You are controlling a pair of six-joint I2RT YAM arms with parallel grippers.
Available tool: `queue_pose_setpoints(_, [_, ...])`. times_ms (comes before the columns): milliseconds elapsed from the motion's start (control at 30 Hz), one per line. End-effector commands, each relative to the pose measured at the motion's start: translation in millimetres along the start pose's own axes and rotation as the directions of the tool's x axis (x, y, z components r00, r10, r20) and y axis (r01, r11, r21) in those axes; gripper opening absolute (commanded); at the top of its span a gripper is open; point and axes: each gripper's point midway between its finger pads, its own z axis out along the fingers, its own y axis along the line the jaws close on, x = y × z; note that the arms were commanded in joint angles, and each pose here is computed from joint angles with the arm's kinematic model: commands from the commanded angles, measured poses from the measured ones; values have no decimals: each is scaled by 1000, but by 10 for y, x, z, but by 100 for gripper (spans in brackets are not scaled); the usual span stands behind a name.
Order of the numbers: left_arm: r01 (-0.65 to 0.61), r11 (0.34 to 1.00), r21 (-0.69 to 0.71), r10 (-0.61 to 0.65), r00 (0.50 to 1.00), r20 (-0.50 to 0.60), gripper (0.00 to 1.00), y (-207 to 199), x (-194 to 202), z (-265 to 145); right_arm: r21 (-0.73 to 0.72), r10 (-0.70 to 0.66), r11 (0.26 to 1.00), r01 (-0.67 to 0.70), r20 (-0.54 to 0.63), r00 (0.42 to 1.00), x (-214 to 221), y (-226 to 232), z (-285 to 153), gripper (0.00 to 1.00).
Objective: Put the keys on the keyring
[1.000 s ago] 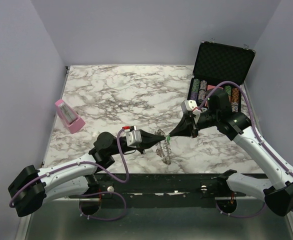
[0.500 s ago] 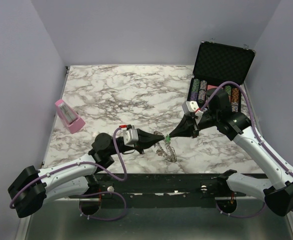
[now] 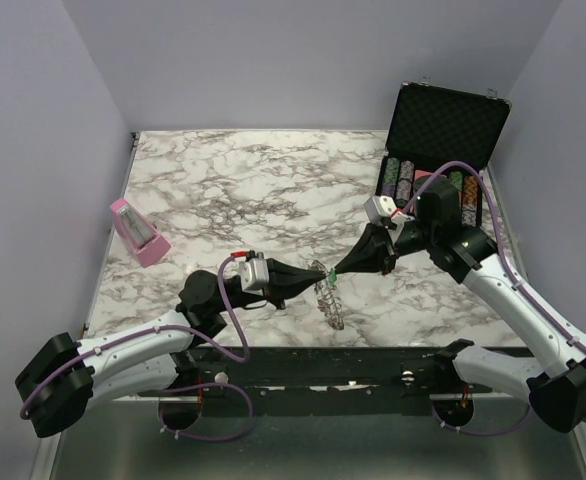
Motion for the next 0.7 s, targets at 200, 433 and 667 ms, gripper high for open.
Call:
queue_pose_setpoints(200, [-42, 999, 11, 41, 991, 125, 0, -24, -363, 23, -23, 34, 999, -33, 36, 999, -37, 41, 37, 0])
queue_pose_setpoints(433, [-33, 999, 14, 31, 989, 143, 0, -17, -401, 51, -26, 48, 999, -46, 48, 998, -55, 41, 45, 0])
queue_pose_setpoints(667, [-32, 999, -1, 32, 988, 154, 0, 9, -427, 54, -31, 64, 998, -62, 57, 996, -50, 46, 53, 0])
